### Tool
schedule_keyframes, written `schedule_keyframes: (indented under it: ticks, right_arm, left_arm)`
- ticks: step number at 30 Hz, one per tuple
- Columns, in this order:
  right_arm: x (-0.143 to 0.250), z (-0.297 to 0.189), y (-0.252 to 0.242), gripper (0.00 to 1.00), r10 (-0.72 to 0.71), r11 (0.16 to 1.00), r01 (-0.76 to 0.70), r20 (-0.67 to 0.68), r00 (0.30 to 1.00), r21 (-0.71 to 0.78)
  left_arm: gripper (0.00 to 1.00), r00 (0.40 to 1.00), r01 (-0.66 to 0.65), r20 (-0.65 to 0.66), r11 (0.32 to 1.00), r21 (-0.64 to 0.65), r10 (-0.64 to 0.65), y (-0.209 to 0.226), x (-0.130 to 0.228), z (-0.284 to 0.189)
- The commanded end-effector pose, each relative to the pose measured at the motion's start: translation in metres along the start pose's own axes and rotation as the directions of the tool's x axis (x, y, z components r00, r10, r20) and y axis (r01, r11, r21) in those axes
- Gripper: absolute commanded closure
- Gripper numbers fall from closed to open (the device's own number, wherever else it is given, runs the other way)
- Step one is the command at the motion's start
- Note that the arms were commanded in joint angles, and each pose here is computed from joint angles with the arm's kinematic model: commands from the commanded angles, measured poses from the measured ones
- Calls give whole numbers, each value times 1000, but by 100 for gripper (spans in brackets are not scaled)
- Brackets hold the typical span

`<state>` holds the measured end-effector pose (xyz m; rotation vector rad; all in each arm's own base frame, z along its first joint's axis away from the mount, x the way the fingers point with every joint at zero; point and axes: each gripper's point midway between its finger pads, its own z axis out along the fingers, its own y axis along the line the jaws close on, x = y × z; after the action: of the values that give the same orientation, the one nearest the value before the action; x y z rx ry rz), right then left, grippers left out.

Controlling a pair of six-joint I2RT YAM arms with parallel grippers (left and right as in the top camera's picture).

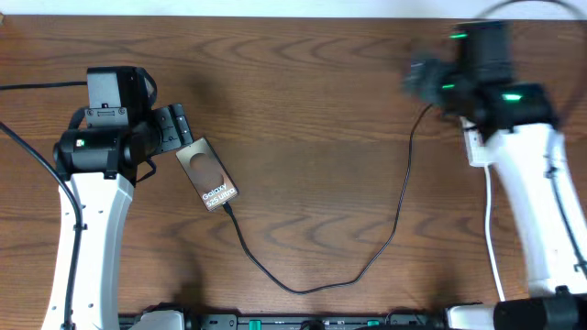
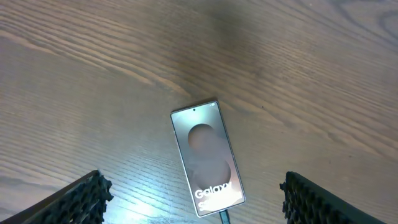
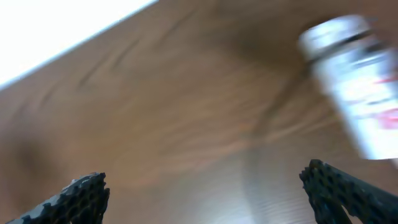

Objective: Plug charger to phone and switch on socket
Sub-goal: 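Release the plug and move the right gripper to the power strip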

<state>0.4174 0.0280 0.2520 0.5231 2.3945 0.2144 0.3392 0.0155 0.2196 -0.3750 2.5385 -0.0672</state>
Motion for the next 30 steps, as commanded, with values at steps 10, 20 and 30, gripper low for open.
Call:
schedule_keyframes:
  ticks: [10,20,30]
  right_arm:
    - [-14,30,-153,1,125,956,-176,-216,968,-234]
    - [1,88,-175,1,-28,970,-35,-251,968,-242]
    - [11,141,-194,1,-60,985,5,-310,949,-174]
  left_arm:
    - [13,999,-11,32,1000,-7,12,0,-8,-8]
    - [13,999,-11,32,1000,-7,12,0,-8,-8]
    - [13,999,-11,32,1000,-7,12,0,-8,-8]
